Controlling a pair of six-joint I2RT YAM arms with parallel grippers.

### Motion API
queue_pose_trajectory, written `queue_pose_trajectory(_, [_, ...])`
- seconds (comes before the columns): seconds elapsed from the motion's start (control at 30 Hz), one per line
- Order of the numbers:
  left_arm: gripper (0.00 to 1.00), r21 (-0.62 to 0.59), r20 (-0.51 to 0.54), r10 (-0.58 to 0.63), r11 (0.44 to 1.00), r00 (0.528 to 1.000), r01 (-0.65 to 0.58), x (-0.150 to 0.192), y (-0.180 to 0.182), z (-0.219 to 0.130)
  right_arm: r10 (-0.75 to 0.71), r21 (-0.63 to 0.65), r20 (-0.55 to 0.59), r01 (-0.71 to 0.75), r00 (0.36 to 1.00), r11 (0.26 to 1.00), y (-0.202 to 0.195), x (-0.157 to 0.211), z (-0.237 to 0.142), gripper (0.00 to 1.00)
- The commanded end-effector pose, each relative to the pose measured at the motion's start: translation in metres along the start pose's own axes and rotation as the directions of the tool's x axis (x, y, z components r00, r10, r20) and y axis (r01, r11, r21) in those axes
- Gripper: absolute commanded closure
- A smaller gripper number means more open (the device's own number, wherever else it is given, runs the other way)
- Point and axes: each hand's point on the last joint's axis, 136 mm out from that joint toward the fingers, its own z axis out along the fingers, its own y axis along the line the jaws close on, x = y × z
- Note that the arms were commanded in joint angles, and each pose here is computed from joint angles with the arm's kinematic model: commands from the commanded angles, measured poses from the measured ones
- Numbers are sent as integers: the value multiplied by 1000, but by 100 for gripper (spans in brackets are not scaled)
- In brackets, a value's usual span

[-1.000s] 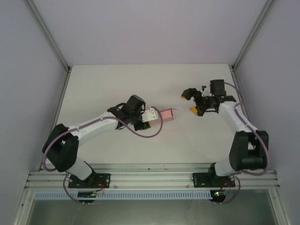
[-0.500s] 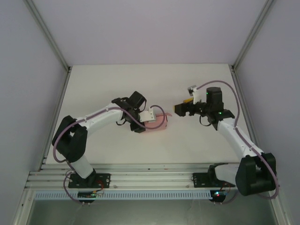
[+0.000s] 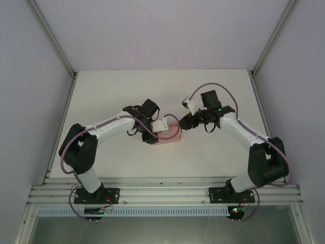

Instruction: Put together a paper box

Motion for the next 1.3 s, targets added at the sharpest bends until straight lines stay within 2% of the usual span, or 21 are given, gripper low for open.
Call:
queue_pose_trajectory(0.0, [60,25,-10,1,1000,1000,0,2,-2,-1,-11,5,-79,11,997,1000,1,14,-1,48])
queue_pose_trajectory(0.1, [59,23,-3,3,1000,1000,-3,2,-1,-2,-2,8,-89,3,996,1000,0,18,1,57])
queue_pose_trajectory(0.17, [60,22,-1,3,1000,1000,-3,1,-1,-2,12,14,-80,-10,997,1000,-2,14,1,74])
queue_pose_trajectory(0.23, [60,16,-4,-1,1000,1000,1,1,1,-1,24,17,-66,-23,998,1000,-1,8,-1,86])
queue_pose_trajectory(0.37, [59,-3,-1,-12,1000,1000,12,0,4,0,125,42,-69,-122,990,992,2,0,-9,99])
queue_pose_trajectory(0.53, [59,-43,2,-27,999,1000,27,-2,14,3,434,-7,-82,-436,897,900,18,-5,-16,100])
queue_pose_trajectory(0.7, [59,-38,-7,-32,999,999,31,-4,16,6,576,-92,-107,-585,810,806,36,-5,-11,100])
queue_pose_trajectory(0.8, [59,-39,-3,-27,999,1000,27,-6,17,6,561,-36,-99,-567,822,823,29,3,-8,100])
queue_pose_trajectory(0.93, [59,-34,-3,-30,999,1000,29,-6,17,7,593,4,-92,-595,800,803,18,16,1,100])
queue_pose_trajectory(1.07, [59,-34,-7,-30,999,1000,30,-6,18,8,491,56,-87,-488,867,871,13,30,7,100])
queue_pose_trajectory(1.27, [57,-38,6,-38,999,999,38,-10,20,6,408,148,-65,-395,911,907,-1,54,18,100])
